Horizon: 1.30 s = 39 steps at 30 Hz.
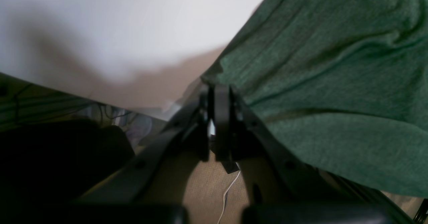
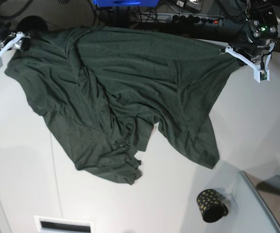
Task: Layout the t-shirt on the table in an organized manner, then fold the t-shirt properly
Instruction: 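Hold the shirt corners with both grippers and pull them apart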
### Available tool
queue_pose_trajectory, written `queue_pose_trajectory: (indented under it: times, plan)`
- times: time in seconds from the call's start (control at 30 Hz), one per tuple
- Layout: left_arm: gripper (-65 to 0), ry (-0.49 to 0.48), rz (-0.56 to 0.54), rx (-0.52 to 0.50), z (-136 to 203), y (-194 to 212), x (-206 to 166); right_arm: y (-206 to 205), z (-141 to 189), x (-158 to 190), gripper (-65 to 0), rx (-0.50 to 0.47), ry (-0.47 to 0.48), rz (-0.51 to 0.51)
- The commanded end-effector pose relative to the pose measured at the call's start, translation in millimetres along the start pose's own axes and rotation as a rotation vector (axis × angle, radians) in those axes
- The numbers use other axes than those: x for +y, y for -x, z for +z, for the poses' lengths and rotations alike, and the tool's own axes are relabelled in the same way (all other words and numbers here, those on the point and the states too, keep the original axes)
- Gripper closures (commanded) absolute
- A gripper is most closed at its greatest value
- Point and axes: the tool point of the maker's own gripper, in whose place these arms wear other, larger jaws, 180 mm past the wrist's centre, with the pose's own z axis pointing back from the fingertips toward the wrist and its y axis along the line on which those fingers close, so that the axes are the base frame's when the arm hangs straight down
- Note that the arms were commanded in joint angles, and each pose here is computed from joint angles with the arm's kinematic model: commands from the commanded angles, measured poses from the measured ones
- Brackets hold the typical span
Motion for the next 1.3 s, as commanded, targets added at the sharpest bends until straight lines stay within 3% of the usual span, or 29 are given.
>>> queue_pose_trajectory:
  times: [0.0,0.07,0.17,0.37,0.67,0.87,0.9,0.97,1.07,1.1,1.27]
  plan:
    - [0.0,-0.010,-0.008,-0.029,3,-8,4,-14,7,-8,-44.9,-0.056,0.017,0.002]
    - [0.0,-0.010,-0.008,-0.029,3,-8,4,-28,13,-19,-48.0,-0.132,0.023,-0.070]
    - [0.0,-0.010,-0.008,-0.029,3,-8,4,-35,7,-36,-48.3,-0.173,-0.006,-0.183]
    - [0.0,-0.010,-0.008,-0.029,3,-8,4,-24,-22,-44,-48.6,-0.102,-0.079,-0.271]
    - [0.0,-0.010,-0.008,-0.028,3,-7,4,-16,-42,-6,-48.2,-0.040,-0.164,-0.229]
    - [0.0,-0.013,-0.011,-0.010,4,1,5,-17,-45,0,-47.9,-0.040,-0.175,-0.227]
    - [0.0,-0.013,-0.011,-0.010,4,1,5,-19,-45,0,-46.5,-0.045,-0.176,-0.226]
    - [0.0,-0.012,-0.010,-0.008,5,2,5,-19,-47,1,-36.8,-0.042,-0.181,-0.232]
    - [0.0,-0.012,-0.010,-0.008,5,2,5,-19,-46,-2,-7.1,-0.043,-0.176,-0.237]
    - [0.0,-0.009,-0.007,-0.009,5,1,5,-20,-45,-2,0.0,-0.045,-0.175,-0.233]
    - [0.0,-0.008,-0.013,-0.037,8,-9,4,-34,-25,-9,0.0,-0.038,-0.129,-0.145]
